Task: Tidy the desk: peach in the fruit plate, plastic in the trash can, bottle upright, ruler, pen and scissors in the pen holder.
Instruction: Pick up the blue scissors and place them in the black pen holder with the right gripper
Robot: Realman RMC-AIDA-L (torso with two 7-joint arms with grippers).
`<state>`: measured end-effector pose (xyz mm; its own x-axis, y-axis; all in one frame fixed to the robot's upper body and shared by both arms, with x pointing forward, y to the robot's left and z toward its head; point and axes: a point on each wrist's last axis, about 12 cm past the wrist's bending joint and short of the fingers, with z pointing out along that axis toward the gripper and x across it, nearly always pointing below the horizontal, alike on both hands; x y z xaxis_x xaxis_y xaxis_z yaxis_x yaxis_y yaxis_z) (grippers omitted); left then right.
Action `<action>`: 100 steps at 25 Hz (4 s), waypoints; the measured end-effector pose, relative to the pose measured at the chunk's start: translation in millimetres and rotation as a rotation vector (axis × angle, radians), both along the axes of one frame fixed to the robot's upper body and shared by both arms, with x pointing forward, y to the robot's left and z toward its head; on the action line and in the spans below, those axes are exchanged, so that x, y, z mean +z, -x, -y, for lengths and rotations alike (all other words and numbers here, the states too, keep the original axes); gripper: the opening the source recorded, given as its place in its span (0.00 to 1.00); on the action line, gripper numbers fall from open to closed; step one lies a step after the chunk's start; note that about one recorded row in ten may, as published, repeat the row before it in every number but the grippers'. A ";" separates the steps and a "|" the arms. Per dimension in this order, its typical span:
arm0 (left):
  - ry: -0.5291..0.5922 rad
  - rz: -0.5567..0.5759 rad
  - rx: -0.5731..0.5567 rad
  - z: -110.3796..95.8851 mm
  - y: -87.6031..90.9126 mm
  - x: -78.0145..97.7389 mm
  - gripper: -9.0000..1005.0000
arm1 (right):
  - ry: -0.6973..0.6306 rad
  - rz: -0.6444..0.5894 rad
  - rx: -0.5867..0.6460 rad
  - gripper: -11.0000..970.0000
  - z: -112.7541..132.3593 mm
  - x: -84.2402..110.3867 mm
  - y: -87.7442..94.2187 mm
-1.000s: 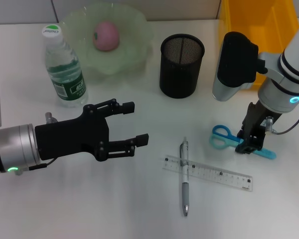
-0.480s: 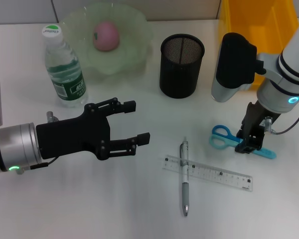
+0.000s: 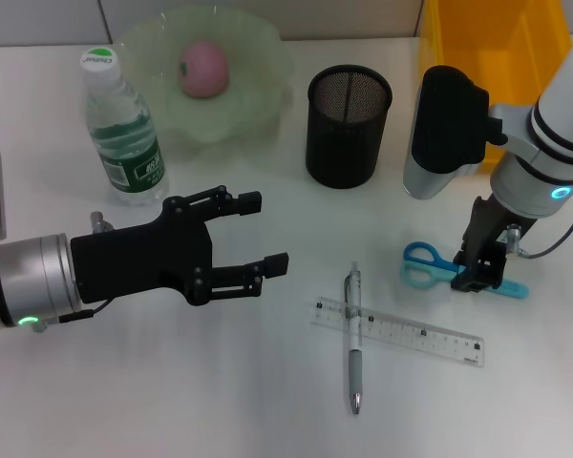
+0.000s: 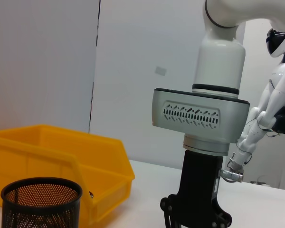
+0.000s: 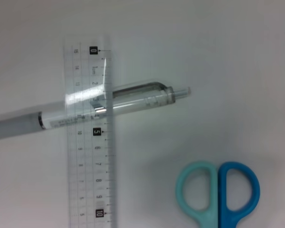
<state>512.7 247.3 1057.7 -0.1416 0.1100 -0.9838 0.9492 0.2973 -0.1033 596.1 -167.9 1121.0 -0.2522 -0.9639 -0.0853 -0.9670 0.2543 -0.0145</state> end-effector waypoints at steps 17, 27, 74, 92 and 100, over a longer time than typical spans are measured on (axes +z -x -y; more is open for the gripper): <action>0.001 0.008 0.003 -0.4 -2.2 1.8 0.83 | -0.028 0.043 0.005 0.25 1.3 15.4 -0.6; 0.000 0.011 0.006 -1.5 -2.9 2.4 0.83 | -0.194 0.071 -0.039 0.25 19.9 31.9 1.2; 0.068 0.008 0.024 -4.8 -1.4 8.7 0.83 | -1.339 0.425 -0.170 0.25 86.4 -35.4 52.9; 0.083 -0.005 0.024 -4.6 1.5 7.8 0.83 | -1.312 0.464 -0.154 0.25 76.9 -44.0 49.8; 0.089 -0.022 0.028 -4.9 1.3 7.9 0.83 | -1.257 0.655 0.086 0.25 74.0 -40.8 52.1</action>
